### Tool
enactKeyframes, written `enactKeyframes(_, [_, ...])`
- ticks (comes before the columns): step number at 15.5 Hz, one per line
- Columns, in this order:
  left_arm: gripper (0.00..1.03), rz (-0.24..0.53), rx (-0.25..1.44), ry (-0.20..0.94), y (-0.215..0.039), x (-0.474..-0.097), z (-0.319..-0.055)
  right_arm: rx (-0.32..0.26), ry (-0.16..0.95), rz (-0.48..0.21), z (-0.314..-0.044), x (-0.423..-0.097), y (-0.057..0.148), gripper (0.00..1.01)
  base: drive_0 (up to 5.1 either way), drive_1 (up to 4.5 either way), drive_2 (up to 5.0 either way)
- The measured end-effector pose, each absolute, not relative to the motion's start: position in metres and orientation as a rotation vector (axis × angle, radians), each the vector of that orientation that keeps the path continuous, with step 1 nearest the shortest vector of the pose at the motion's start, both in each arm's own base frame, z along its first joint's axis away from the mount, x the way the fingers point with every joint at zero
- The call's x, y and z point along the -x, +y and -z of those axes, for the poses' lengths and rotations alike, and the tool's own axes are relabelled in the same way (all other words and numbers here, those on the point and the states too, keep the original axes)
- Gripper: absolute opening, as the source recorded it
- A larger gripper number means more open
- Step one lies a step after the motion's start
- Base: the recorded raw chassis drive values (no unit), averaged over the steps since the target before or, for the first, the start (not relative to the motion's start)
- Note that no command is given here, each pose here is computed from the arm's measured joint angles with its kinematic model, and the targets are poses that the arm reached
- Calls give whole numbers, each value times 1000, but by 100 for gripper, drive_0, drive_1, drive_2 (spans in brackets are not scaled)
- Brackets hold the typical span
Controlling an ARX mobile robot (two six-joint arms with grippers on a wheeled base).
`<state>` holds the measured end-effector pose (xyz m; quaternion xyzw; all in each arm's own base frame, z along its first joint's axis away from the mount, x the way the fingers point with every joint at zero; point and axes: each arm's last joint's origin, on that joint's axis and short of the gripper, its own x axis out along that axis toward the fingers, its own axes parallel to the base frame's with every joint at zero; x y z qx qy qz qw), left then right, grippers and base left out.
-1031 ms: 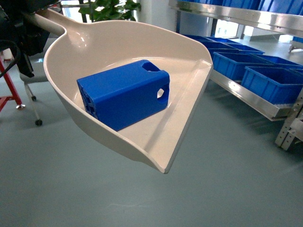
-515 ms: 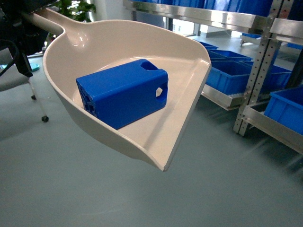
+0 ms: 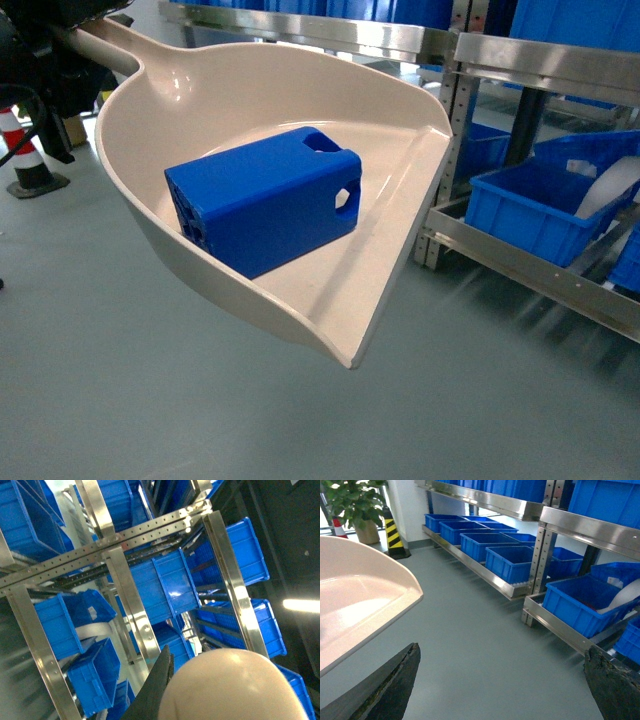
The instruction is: Place part in tray to right shelf
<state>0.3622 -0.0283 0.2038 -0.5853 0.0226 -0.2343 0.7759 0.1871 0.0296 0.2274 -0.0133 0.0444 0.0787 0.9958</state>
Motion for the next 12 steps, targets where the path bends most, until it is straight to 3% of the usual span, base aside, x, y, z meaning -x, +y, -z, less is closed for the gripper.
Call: enactKeyframes(12, [12, 507, 1267, 49, -28, -362, -204, 27, 89, -158, -227, -187, 30, 98, -160, -160, -160])
